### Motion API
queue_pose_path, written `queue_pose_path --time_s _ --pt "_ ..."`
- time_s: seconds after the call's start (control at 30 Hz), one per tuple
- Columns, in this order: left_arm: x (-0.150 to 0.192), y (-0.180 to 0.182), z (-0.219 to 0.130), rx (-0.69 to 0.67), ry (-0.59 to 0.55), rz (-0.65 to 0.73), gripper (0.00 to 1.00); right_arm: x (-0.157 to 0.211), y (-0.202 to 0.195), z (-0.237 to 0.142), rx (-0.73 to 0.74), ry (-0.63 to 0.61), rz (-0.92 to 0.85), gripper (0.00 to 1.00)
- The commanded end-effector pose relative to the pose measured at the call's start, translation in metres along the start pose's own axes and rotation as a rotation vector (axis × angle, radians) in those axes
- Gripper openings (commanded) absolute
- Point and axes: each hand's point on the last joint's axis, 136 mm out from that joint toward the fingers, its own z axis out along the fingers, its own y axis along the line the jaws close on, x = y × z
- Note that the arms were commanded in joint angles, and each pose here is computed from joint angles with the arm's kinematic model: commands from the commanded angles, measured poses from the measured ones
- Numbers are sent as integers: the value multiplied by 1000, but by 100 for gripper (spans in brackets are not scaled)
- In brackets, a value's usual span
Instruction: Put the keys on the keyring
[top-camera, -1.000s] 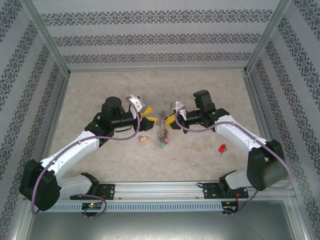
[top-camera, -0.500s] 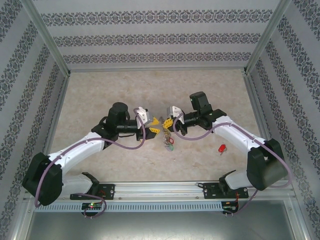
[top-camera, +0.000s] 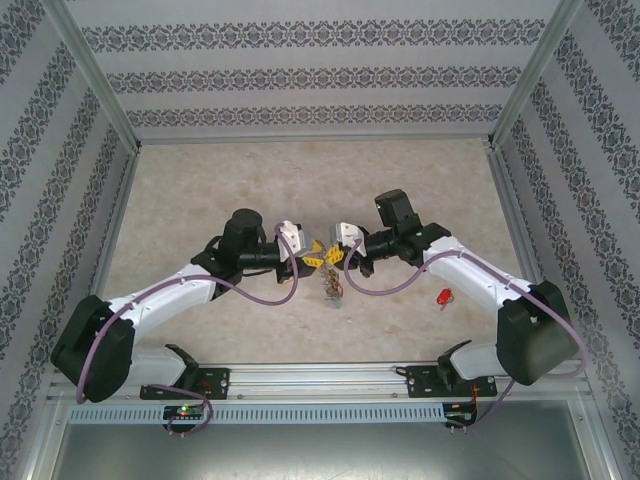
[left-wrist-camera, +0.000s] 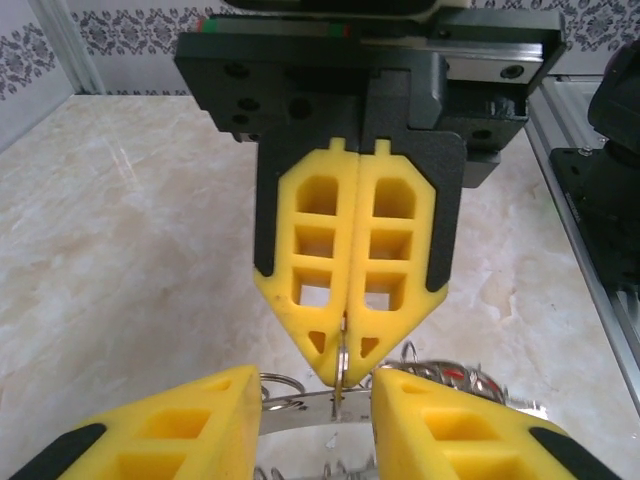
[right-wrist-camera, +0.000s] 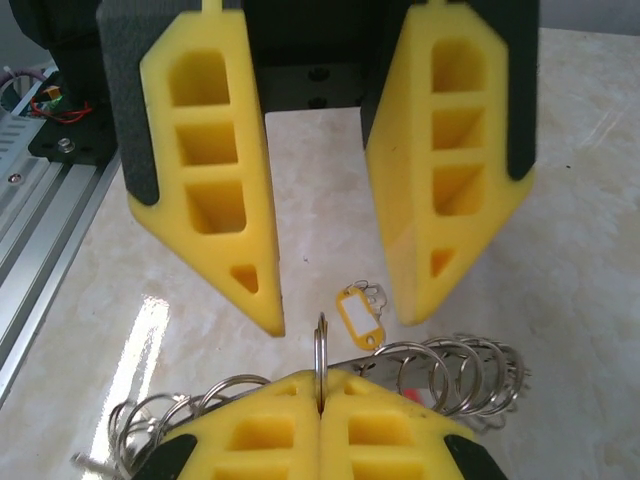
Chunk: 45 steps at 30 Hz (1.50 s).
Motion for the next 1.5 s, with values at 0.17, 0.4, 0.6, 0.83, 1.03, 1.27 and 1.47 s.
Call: queue_pose_path --time_s 0.17,0.4,0.6,0.83,1.03,1.27,1.47 --pt "3 -12 5 60 5 54 26 -17 9 -3 -44 -80 -37 0" --pt "10 -12 9 75 35 55 23 -19 8 -3 -49 -93 -31 0" --pt "0 -7 8 46 7 76 21 -19 6 -1 -49 -88 -26 0" --pt "-11 -6 5 29 -46 79 25 -18 5 -1 -46 -85 -16 0" --pt "-13 -5 -2 -6 -54 82 26 -16 5 0 -43 -78 -18 0" --pt "-6 -8 0 14 -33 64 24 -21 6 -2 -49 -99 -22 0" --pt "-1 -9 3 36 -7 59 27 -27 8 -4 -55 -122 -22 0"
